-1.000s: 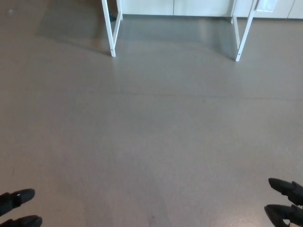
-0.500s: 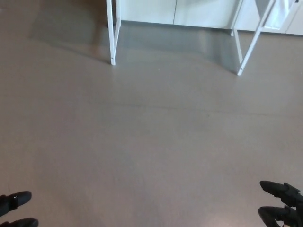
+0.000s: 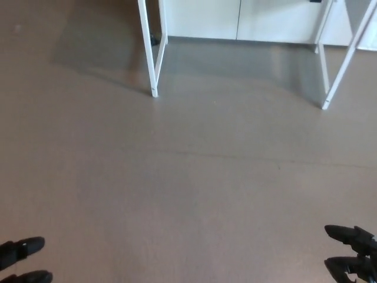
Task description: The robot walk towards a table in front and then clicks the light switch button using the right hand's index finger
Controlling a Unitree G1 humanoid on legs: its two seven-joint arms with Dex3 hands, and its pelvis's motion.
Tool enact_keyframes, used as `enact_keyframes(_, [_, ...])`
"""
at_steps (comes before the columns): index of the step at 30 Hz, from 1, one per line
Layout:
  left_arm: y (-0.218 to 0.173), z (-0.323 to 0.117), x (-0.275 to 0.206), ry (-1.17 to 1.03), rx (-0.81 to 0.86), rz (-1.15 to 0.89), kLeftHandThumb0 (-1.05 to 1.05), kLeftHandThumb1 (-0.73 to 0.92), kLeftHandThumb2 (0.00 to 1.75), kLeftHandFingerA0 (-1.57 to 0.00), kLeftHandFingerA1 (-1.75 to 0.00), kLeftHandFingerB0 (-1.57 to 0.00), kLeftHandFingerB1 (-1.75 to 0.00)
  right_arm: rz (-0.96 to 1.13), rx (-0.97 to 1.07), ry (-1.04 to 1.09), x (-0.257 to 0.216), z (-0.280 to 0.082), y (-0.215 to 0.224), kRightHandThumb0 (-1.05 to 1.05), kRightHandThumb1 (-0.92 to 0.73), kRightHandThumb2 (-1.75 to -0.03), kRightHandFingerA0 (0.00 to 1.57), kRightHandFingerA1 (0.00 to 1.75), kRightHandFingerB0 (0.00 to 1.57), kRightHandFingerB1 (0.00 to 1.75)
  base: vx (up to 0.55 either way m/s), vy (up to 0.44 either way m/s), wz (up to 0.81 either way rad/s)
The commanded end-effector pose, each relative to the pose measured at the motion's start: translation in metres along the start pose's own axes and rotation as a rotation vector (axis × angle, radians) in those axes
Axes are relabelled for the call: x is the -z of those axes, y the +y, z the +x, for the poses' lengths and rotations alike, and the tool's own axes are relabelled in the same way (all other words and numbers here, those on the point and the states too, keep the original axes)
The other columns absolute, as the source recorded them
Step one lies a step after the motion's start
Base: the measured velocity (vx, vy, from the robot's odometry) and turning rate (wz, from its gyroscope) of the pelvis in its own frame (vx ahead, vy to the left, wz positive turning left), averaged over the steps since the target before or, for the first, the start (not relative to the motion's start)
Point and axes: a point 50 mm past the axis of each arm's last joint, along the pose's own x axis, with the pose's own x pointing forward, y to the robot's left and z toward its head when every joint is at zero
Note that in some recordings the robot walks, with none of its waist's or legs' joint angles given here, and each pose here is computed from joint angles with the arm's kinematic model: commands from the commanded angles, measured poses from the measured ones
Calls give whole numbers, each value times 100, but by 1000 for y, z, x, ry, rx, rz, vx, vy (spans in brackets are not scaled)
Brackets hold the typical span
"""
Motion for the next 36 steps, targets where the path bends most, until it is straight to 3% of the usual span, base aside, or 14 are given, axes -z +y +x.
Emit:
enact_keyframes(1, [5, -2, 0, -4, -5, 49, -22, 51, 55, -63, -48, -55, -41, -50, -9, -4, 3, -4, -1, -34, -68, -60, 61, 58, 41, 44, 272, -48, -18])
enact_keyframes(15, [6, -1, -3, -16, -11, 88, -22, 51, 55, -63, -47, -55, -40, -92, -15, 0, 1, 0, -1, -35, -70, -60, 62, 58, 41, 44, 329, 107, -9])
enact_keyframes(36, [6, -1, 1, -15, 2, 146, -23, 50, 55, -67, -47, -56, -40, -129, -31, 2, 0, 1, 1, -35, -70, -61, 62, 59, 41, 44, 266, -42, 2])
